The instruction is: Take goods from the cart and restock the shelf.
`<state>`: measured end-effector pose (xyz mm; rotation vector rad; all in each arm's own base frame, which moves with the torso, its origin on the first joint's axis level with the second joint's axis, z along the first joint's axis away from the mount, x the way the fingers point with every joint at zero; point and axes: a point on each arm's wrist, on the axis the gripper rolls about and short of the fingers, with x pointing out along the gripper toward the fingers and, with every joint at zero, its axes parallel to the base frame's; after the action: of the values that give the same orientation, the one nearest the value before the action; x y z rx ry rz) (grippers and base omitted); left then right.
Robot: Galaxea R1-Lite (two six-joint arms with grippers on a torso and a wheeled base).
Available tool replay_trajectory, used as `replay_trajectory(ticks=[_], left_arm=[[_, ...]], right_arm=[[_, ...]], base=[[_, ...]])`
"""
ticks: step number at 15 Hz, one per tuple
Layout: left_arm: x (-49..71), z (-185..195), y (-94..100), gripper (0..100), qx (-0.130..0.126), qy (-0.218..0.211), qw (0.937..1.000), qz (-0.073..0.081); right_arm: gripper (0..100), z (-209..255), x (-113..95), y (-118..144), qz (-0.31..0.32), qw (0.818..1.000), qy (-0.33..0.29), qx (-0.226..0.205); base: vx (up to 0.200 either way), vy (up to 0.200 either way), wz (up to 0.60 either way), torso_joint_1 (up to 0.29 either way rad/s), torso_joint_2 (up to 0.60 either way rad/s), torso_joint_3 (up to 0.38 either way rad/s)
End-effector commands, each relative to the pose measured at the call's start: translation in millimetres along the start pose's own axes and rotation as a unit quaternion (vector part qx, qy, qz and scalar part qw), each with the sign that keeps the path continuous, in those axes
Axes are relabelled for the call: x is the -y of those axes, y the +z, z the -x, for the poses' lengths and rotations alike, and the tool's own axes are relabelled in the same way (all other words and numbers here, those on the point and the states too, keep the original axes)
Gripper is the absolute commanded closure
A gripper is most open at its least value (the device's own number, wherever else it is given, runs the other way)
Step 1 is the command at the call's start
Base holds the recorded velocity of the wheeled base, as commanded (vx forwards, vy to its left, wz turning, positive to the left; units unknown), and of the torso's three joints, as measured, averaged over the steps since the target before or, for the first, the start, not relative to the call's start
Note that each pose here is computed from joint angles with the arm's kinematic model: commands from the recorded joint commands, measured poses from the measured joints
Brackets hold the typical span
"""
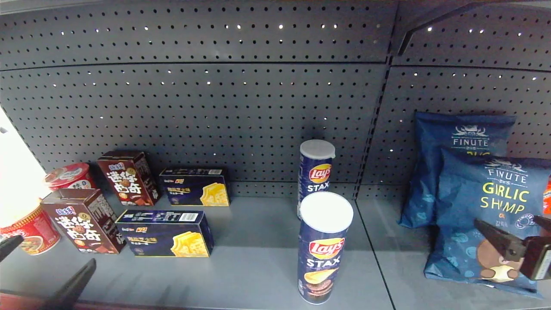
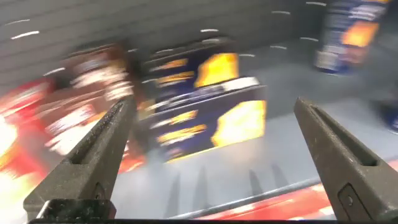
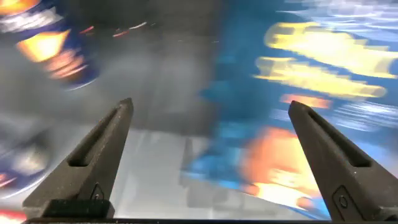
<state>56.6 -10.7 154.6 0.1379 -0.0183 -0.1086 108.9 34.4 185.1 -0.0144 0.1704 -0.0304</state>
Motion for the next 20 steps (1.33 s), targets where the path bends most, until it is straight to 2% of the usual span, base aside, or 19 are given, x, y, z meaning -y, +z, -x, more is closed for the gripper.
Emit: replay_trajectory(ticks=[1,2,3,4,5,6,7,9,11,13,15,17,19,20], left_arm=[[-5.4,35.2,-16.2,0,0.023,0.075,0.9969,0.003],[-5.4,36.6,-17.7,0,0.022,0.075,0.9969,0.003],[-5.3,55.9,-33.2,0,0.014,0.074,0.9971,-0.002],[-5.1,63.0,-40.5,0,0.012,0.075,0.9971,-0.005],[-4.3,77.7,-58.8,0,0.006,0.083,0.9965,-0.007],[-4.6,76.0,-57.7,0,-0.001,0.092,0.9957,-0.004],[-4.4,75.6,-56.9,0,0.007,0.086,0.9963,-0.004],[-1.1,73.3,-64.9,0,0.002,0.043,0.999,-0.006],[-0.7,73.2,-65.2,0,0.002,0.034,0.9994,-0.003],[0.2,73.2,-65.5,0,0.003,0.015,0.9998,0.011],[0.5,73.2,-67.4,0,-0.006,0.013,0.9997,0.018],[0.9,73.3,-69.9,0,-0.018,0.01,0.9996,0.018],[4.5,73.6,-73.5,0,-0.03,-0.059,0.9974,0.027],[5.0,73.7,-74.2,0,-0.033,-0.07,0.9967,0.027]], right_arm=[[0,72.3,43.5,-41.7,-0.006,0.981,-0.181,0.068],[0,75.1,44.3,-43.2,-0.007,0.98,-0.186,0.07],[0,103.7,48.9,-65.4,-0.013,0.965,-0.252,0.068],[0,112.8,48.4,-74.5,-0.015,0.958,-0.277,0.068],[0,127.7,45.4,-92.9,-0.025,0.946,-0.315,0.072],[0,128.1,45.6,-87.5,-0.03,0.946,-0.312,0.085],[0,128.4,44.9,-84.5,-0.026,0.951,-0.292,0.098],[0,122.7,39.7,-89.2,-0.009,0.982,-0.165,0.094],[0,114.4,36.9,-103.1,-0.002,0.992,-0.099,0.073],[0,104.5,36.5,-118.9,-0.002,0.993,-0.084,0.079],[0,104.2,34.4,-119.8,-0.007,0.997,-0.037,0.074],[0,104.3,34.1,-119.5,0.001,0.997,-0.029,0.074],[0,104.4,33.9,-119.7,0.006,0.997,-0.027,0.072],[0,104.4,34.1,-119.7,0.001,0.997,-0.029,0.072]], base=[[0.0,0.0,0.0,0.0,0.0,0.0],[0.0,0.0,0.0,0.0,0.0,0.0],[0.0,0.0,0.0,0.0,0.0,0.0],[0.0,0.0,0.0,0.0,0.0,0.0],[0.0,0.0,0.0,0.0,0.0,0.0],[0.0,0.0,0.0,0.0,0.0,0.0],[0.0,0.0,0.0,0.0,0.0,0.0],[0.0,0.0,0.0,0.0,0.0,0.0],[0.0,0.0,0.0,0.0,0.0,0.0],[0.0,0.0,0.0,0.0,0.0,0.0],[0.0,0.0,0.0,0.0,0.0,0.0],[0.0,0.0,0.0,0.0,0.0,0.0],[0.0,0.0,0.0,0.0,0.0,0.0],[0.0,0.0,0.0,0.0,0.0,0.0]])
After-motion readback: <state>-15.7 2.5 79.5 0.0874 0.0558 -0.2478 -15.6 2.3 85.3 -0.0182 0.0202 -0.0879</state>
